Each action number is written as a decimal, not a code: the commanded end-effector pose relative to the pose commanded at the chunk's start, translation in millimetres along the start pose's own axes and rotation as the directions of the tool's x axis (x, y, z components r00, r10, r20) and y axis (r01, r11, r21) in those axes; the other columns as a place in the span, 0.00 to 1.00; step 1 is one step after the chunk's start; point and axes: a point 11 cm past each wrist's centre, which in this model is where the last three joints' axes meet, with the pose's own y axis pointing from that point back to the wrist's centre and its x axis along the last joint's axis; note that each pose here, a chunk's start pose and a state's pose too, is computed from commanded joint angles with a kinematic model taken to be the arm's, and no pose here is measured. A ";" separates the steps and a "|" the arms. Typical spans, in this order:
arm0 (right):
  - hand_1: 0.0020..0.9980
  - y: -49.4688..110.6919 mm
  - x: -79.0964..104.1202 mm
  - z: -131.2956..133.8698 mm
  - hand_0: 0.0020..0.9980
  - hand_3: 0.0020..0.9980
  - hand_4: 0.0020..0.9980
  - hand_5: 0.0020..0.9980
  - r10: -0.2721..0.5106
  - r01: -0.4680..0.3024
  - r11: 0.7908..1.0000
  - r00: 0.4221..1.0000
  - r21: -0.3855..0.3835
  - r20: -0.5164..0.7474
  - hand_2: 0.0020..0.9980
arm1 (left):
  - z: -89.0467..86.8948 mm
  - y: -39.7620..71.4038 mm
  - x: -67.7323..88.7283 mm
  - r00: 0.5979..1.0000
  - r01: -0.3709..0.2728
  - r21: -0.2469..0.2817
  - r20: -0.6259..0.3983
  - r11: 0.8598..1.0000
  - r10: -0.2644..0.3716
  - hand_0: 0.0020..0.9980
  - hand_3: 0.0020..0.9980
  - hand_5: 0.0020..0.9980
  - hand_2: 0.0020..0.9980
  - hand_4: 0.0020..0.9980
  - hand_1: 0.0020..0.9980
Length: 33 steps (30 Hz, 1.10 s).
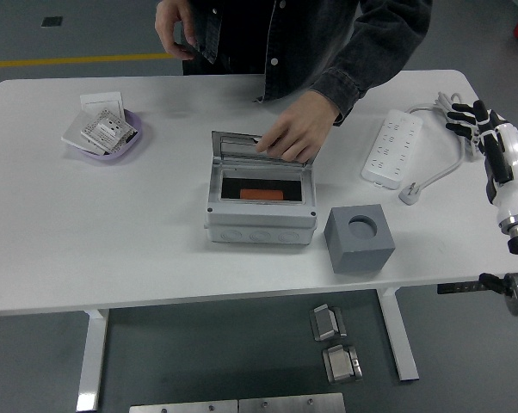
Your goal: Pick up the cylinder from the cube,place it in the box,flap close box
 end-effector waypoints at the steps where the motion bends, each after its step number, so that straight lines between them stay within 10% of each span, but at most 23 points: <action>1: 0.69 -0.2 0.4 -0.7 0.80 0.70 1.00 1.00 0.002 -0.002 1.000 1.000 0.002 0.001 0.71 | 0.1 0.0 0.6 1.000 -0.002 0.002 -0.001 1.000 0.002 0.63 0.59 0.29 0.57 0.67 0.61; 33: 0.69 -4.2 16.0 -11.4 0.80 0.70 1.00 1.00 0.041 -0.041 0.999 0.999 0.032 -0.009 0.71 | 4.1 0.3 -6.1 1.000 0.005 0.015 0.015 1.000 -0.005 0.63 0.59 0.29 0.57 0.67 0.61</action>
